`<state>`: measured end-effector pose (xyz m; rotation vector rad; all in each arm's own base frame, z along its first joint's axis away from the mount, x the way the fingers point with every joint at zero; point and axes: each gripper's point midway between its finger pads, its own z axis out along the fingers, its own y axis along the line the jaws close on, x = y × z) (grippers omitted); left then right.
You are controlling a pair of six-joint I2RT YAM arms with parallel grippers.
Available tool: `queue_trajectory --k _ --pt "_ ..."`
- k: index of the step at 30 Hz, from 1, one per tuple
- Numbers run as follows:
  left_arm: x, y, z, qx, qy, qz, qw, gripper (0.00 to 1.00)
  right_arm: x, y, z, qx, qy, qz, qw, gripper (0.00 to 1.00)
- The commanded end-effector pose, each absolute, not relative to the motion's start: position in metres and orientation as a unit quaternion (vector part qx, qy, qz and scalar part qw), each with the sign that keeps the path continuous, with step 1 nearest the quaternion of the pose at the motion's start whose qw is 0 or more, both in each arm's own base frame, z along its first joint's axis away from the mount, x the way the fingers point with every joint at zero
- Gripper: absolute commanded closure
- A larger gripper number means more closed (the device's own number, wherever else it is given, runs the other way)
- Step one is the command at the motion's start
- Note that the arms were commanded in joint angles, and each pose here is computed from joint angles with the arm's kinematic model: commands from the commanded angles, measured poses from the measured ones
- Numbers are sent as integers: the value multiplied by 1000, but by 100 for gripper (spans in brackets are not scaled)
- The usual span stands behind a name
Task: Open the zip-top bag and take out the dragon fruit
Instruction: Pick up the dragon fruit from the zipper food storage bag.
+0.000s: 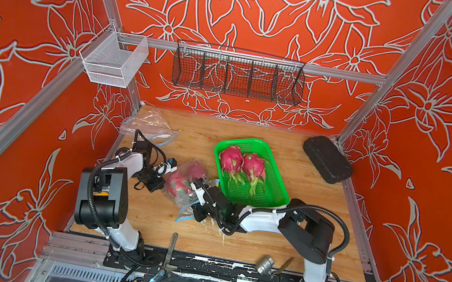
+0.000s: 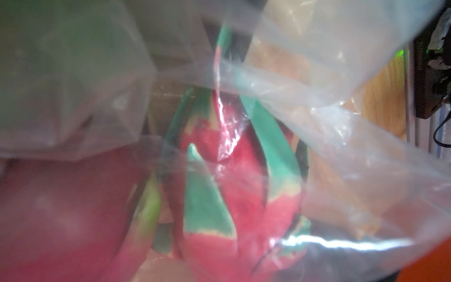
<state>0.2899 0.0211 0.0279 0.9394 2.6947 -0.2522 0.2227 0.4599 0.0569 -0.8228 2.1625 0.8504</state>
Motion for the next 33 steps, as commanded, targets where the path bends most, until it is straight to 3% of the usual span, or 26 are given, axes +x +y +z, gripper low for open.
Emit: queue_trajectory --k 1,4,11,13,16,19,21,27,33 --pt "303 28 28 315 935 -62 153 100 217 458 85 -308 816 346 346 88" --pt "303 30 27 313 935 -57 154 100 218 450 86 -302 821 334 351 85" --pt "284 23 43 329 929 -78 152 100 220 450 89 -301 827 314 356 68" --pt "267 19 53 348 921 -91 148 100 221 449 91 -303 826 308 361 72" --pt "238 10 62 382 907 -109 140 77 223 450 94 -302 822 310 369 98" --pt "215 -7 65 415 887 -136 148 44 224 452 97 -303 819 312 373 100" --pt "213 -14 63 428 878 -139 166 33 222 453 98 -305 818 312 375 100" --pt "238 -19 44 421 882 -118 177 33 219 446 110 -293 813 318 390 100" --pt "262 -14 31 381 904 -113 159 50 216 448 113 -296 807 322 397 100"
